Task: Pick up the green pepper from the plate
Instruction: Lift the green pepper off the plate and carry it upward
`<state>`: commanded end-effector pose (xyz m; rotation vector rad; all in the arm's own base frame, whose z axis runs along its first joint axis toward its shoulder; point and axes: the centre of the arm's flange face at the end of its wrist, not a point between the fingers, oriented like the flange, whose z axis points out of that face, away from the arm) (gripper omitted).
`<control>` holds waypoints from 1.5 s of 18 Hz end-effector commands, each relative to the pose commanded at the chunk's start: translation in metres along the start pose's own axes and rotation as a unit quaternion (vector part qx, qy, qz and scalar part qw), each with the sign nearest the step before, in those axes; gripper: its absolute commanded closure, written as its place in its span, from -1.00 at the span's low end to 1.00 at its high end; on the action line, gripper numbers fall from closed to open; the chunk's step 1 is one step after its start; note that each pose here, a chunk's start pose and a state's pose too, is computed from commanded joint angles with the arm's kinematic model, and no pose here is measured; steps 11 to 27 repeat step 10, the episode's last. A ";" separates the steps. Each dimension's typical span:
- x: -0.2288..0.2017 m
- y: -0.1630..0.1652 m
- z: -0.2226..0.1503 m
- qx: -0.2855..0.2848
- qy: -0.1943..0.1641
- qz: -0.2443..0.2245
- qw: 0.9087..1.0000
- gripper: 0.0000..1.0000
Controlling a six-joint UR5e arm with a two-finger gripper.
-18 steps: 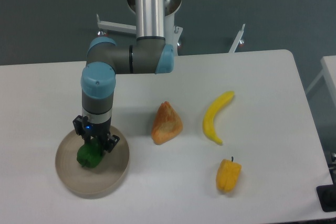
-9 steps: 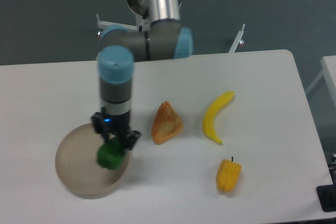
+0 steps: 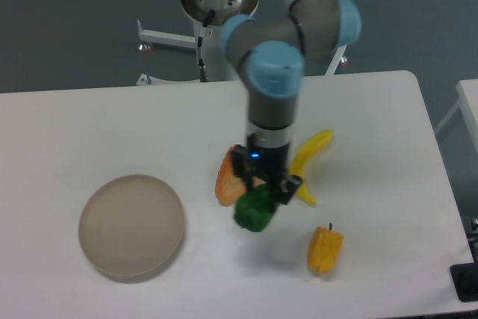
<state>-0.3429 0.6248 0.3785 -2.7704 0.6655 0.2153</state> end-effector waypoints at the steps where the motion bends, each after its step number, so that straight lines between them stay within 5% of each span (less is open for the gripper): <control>1: -0.004 0.002 0.000 0.000 -0.001 0.005 1.000 0.61; 27: -0.009 0.011 0.004 -0.023 -0.009 0.005 1.000 0.61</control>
